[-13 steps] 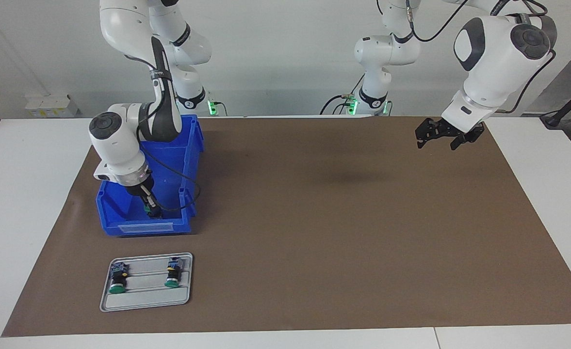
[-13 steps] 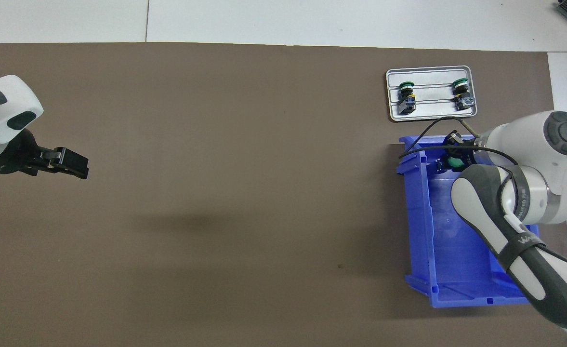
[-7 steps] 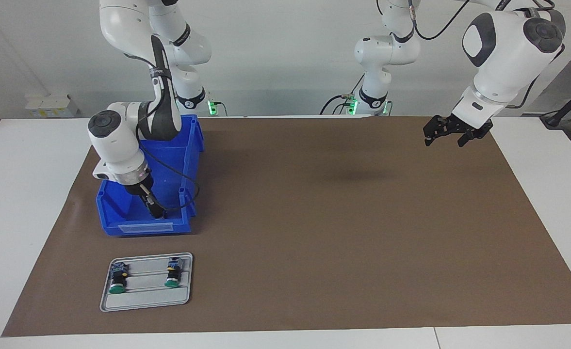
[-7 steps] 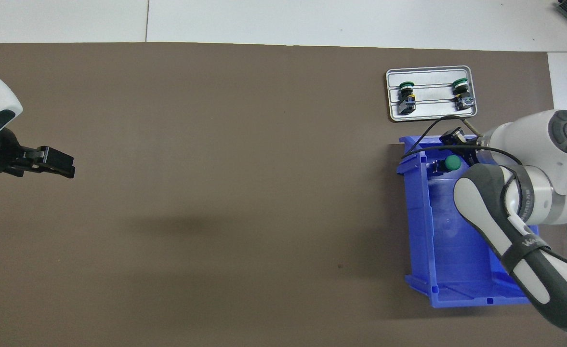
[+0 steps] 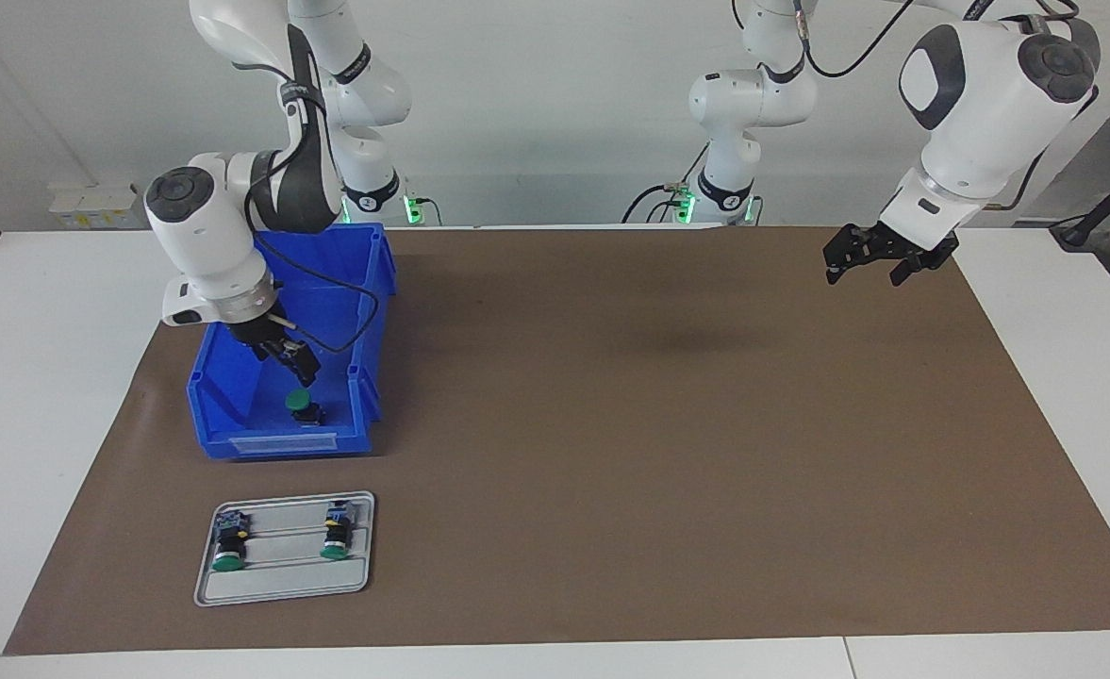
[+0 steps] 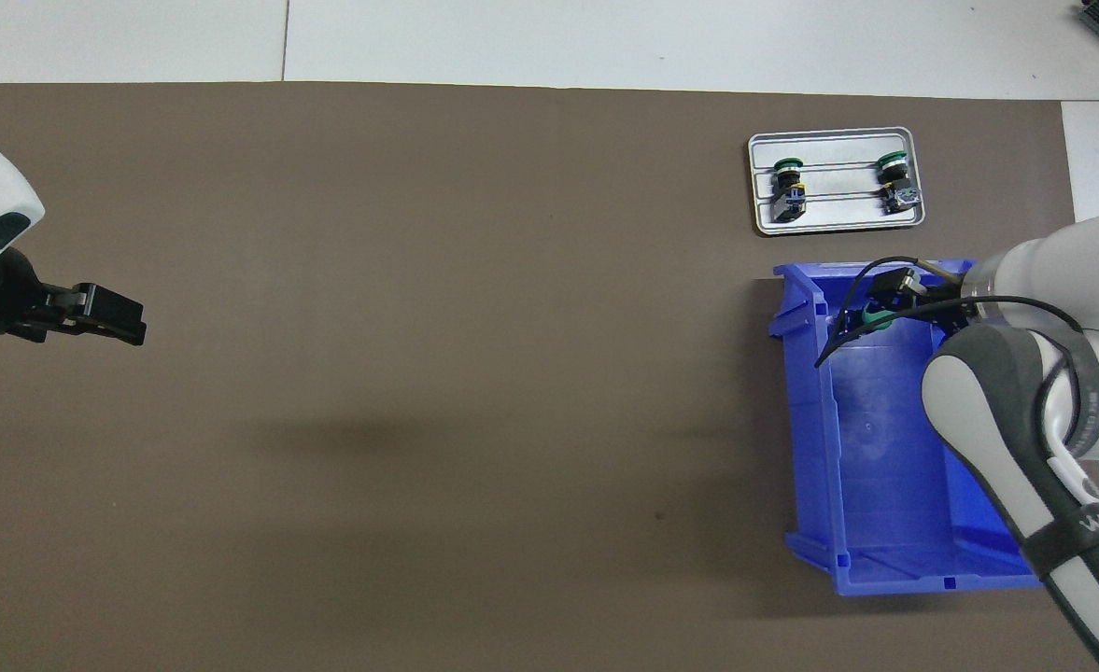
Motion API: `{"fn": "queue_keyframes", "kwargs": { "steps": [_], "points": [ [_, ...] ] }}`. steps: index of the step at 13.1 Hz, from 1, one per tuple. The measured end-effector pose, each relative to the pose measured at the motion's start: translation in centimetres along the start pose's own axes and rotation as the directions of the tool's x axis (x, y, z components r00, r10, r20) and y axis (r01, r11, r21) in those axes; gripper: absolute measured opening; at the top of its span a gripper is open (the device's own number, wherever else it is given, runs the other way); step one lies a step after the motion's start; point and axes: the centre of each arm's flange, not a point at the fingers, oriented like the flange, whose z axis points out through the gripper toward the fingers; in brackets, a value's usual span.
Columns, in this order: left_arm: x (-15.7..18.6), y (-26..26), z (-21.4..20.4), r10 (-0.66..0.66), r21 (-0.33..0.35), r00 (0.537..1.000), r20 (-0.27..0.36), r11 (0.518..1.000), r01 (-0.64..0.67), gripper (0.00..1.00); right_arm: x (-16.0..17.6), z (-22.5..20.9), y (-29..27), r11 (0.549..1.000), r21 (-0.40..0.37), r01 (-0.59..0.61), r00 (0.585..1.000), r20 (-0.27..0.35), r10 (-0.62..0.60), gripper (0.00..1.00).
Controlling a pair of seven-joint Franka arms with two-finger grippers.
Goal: Place and press button with both arms
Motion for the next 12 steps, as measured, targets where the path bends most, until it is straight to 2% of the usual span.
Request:
{"fn": "queue_keyframes", "kwargs": {
  "steps": [5, 10, 12],
  "points": [
    [0.0, 0.0, 0.0, 0.0, 0.0, 1.0, 0.0, 1.0, 0.0, 1.0, -0.4, -6.7, 0.2, 0.983, 0.016, 0.185, 0.981, -0.055, -0.184, 1.0],
    [0.0, 0.0, 0.0, 0.0, 0.0, 1.0, 0.0, 1.0, 0.0, 1.0, 0.8, -17.1, -0.3, 0.963, 0.02, 0.267, 0.959, -0.104, -0.264, 1.0],
    [0.0, 0.0, 0.0, 0.0, 0.0, 1.0, 0.0, 1.0, 0.0, 1.0, 1.0, -20.1, -0.5, 0.952, 0.015, 0.305, 0.948, -0.102, -0.302, 1.0]
  ]
}}
